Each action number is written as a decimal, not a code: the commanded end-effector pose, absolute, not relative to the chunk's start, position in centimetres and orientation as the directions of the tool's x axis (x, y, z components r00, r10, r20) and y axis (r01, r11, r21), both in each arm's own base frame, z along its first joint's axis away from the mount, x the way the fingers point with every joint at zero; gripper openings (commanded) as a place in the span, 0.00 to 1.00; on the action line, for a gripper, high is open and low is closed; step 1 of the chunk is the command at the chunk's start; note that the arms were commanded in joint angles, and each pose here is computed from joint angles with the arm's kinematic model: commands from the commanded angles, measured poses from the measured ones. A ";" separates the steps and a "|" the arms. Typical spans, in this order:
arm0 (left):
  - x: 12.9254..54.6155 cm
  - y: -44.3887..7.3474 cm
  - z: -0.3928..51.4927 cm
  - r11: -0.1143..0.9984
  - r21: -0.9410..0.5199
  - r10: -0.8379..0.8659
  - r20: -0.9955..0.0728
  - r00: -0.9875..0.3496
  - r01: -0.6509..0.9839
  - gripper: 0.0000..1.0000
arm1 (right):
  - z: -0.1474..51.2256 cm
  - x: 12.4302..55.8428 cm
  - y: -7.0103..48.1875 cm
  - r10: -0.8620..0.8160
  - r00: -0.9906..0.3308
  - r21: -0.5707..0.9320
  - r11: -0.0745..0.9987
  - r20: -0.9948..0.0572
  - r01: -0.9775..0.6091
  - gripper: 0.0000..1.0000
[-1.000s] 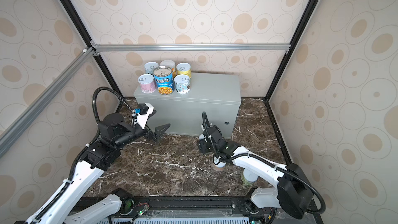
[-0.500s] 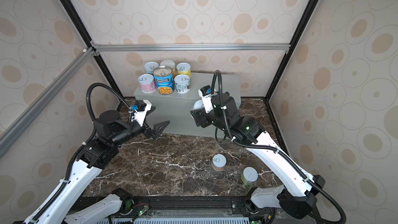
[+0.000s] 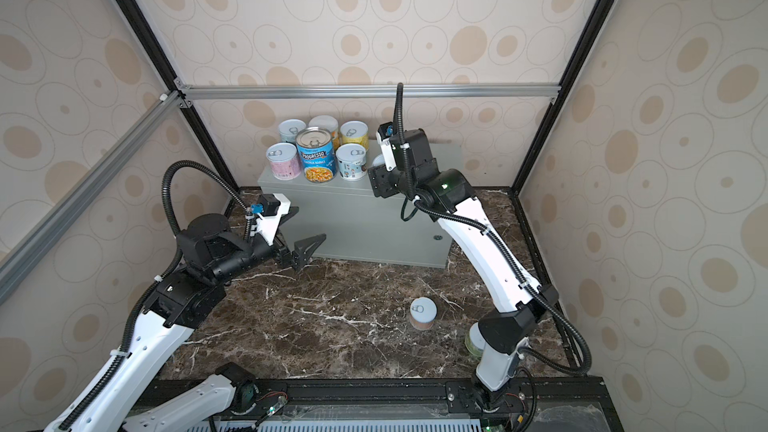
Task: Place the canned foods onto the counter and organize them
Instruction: 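Lift the pink-labelled can with the right gripper up onto the cabinet top, then lower the pink-labelled can beside the yellow-labelled can with the right gripper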
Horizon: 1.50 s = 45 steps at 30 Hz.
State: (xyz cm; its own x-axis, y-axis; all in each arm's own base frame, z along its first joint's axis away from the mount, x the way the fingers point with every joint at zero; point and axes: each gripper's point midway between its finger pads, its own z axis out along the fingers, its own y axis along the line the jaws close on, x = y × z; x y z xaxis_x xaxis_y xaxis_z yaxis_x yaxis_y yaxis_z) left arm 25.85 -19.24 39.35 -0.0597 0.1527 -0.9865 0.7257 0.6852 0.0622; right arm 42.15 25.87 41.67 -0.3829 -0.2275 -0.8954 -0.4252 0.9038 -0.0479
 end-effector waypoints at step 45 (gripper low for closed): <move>24.9 -18.4 40.4 0.701 0.132 0.162 -0.986 0.024 0.701 0.98 | 41.6 45.7 23.5 -0.160 -0.369 -0.016 0.931 -0.916 -0.366 0.83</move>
